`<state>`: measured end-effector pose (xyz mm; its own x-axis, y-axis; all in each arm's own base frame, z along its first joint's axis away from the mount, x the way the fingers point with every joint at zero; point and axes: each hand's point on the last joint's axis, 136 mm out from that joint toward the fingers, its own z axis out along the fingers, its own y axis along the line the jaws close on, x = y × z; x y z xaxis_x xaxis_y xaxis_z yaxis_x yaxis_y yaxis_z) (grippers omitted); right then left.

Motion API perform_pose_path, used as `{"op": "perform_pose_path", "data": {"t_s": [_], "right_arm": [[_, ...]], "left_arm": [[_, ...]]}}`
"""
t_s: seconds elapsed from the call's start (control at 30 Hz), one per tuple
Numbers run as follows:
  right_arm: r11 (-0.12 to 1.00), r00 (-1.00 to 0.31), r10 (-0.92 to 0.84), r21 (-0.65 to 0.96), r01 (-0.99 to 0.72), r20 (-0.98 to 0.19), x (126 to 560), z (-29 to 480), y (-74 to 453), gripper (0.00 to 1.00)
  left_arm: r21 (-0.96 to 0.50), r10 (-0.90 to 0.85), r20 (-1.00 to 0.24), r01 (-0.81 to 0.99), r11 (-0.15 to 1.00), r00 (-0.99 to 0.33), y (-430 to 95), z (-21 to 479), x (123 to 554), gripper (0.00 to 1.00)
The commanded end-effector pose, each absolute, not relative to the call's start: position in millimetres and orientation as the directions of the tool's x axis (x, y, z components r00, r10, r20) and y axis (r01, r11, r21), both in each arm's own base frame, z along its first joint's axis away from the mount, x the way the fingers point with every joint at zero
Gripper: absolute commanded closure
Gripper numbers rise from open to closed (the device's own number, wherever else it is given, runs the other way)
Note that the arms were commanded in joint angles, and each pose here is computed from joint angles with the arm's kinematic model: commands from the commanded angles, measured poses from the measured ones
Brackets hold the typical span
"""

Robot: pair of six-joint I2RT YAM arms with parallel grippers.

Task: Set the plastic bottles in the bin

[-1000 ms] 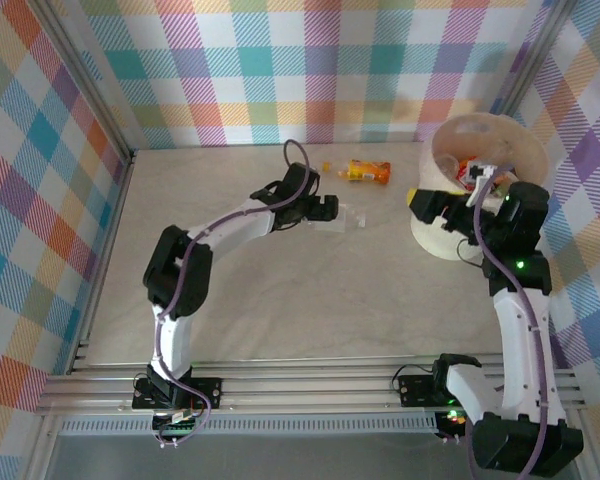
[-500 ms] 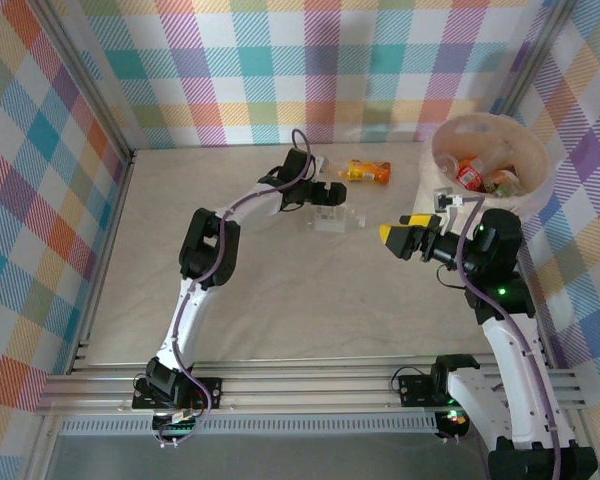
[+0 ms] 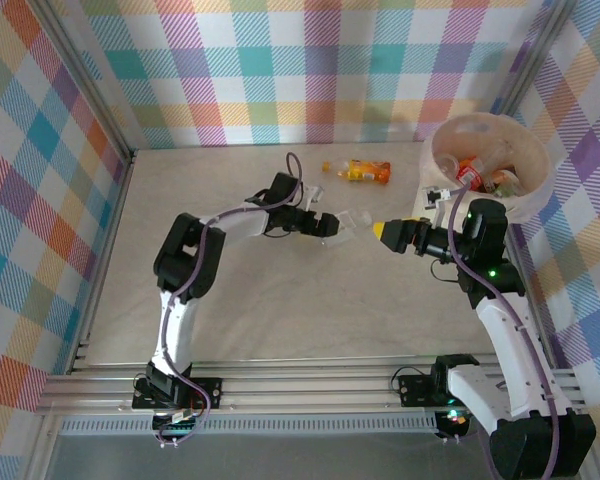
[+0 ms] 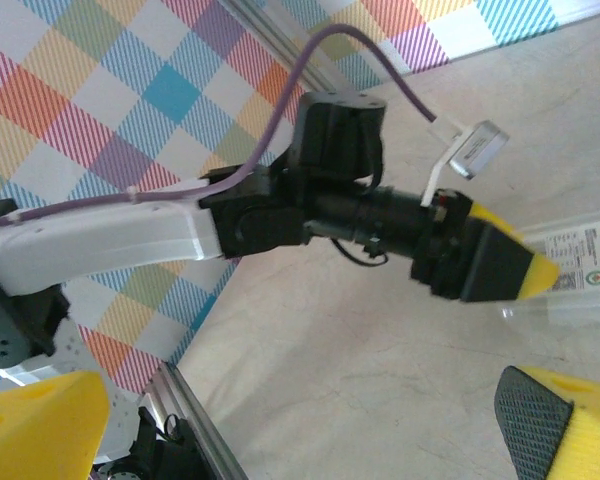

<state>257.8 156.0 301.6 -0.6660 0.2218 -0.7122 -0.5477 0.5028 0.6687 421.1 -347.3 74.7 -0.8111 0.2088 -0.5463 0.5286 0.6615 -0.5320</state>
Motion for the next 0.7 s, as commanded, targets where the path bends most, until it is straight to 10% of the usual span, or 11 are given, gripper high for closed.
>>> {"op": "perform_pose_path", "data": {"t_s": [0.0, 0.33, 0.67], "right_arm": [[0.493, -0.651, 0.215, 0.656, -0.571, -0.728, 259.7, 308.2, 158.6, 0.00], [0.516, -0.654, 0.249, 0.669, -0.535, -0.715, 270.3, 307.1, 155.4, 0.00], [0.529, -0.656, 0.262, 0.674, -0.515, -0.708, 274.5, 305.0, 153.3, 0.00]], "left_arm": [[-0.468, 0.253, -0.646, 0.635, 0.615, -0.720, -363.3, 113.2, 391.1, 0.00], [-0.012, 0.405, -0.625, 0.528, 0.849, -0.667, -351.5, 104.1, 369.6, 0.00], [0.068, 0.369, -0.502, 0.390, 0.918, -0.782, -383.2, 91.0, 349.8, 0.00]]}}
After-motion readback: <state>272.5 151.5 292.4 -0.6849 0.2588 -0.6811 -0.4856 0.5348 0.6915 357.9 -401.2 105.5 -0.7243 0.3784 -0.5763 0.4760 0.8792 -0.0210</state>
